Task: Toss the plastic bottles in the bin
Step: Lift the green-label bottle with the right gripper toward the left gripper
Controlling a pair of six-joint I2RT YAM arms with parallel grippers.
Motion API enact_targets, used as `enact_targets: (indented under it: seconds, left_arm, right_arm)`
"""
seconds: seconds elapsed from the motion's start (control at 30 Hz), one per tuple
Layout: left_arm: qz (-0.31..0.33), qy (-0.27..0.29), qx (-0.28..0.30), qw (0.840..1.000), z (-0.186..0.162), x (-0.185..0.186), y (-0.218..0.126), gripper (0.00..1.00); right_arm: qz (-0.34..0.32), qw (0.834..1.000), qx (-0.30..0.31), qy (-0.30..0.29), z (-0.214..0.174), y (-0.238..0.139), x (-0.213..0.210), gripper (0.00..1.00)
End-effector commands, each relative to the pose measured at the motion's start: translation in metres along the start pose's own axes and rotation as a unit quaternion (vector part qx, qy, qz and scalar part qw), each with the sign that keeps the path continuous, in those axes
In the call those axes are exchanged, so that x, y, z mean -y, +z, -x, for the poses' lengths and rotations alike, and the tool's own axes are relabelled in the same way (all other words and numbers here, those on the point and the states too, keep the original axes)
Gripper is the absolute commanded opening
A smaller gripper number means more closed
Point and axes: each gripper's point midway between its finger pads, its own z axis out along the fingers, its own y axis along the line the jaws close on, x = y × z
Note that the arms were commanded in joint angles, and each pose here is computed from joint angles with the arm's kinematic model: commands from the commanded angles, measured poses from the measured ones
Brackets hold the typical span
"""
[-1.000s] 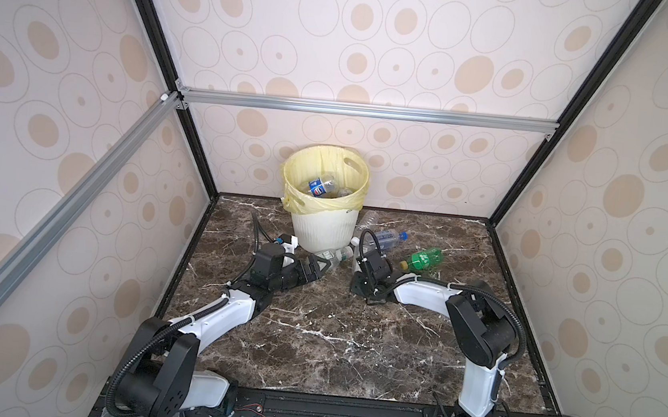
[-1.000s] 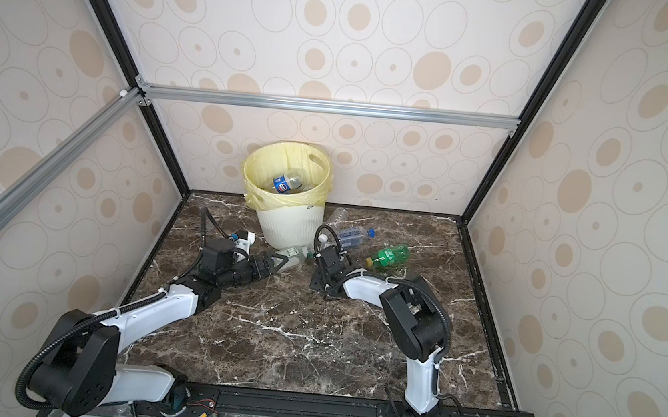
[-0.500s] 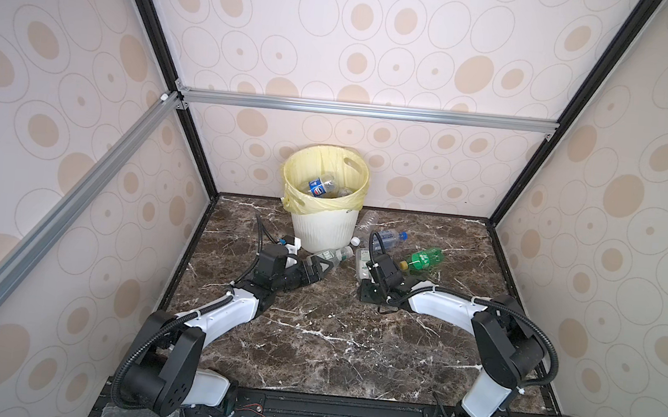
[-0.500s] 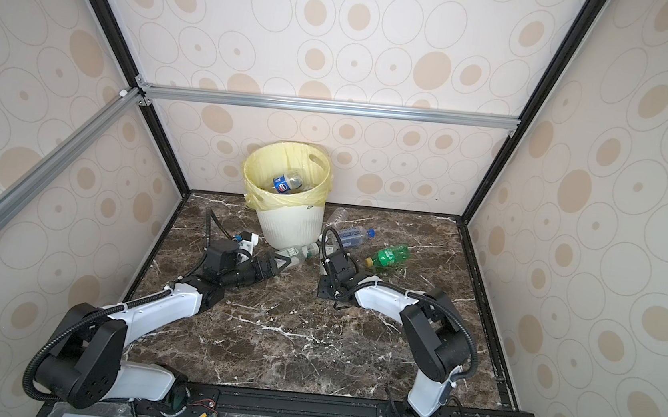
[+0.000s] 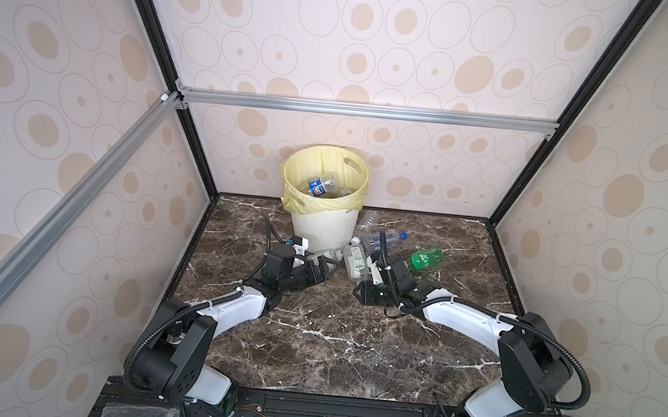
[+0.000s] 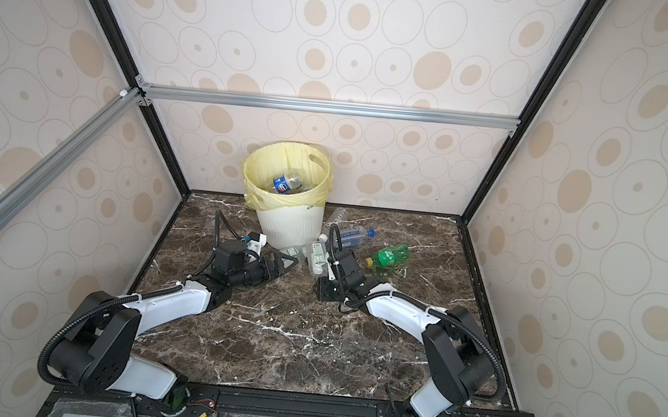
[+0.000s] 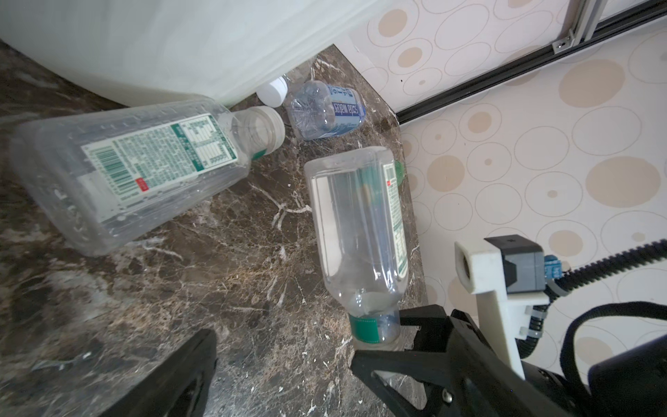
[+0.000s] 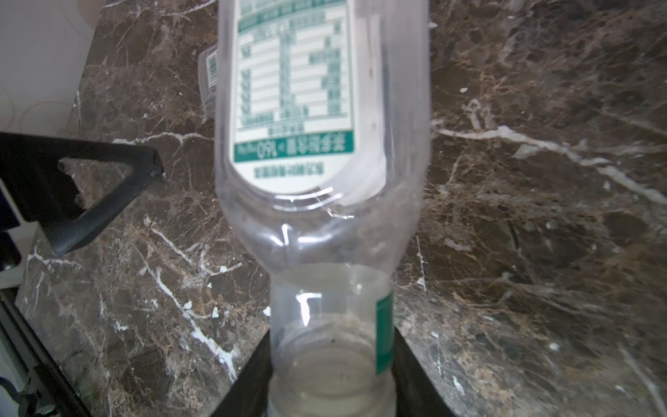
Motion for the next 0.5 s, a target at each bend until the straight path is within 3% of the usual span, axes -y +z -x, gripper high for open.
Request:
enact_targets:
  seconds: [0.0,0.47]
  left_arm:
    - [-0.043,0.013,0.019,0.999,0.017,0.031,0.004,0.98]
    - [-0.067,0.011,0.034,0.997,0.026,0.042,0.009,0.88]
  right_arm:
    - [0.053,0.998,0.010,-0.032,0.002,-0.010,-0.025,0.35]
    - [0.147,0.987,0.020,-0.067,0.004,-0.027,-0.068,0.35]
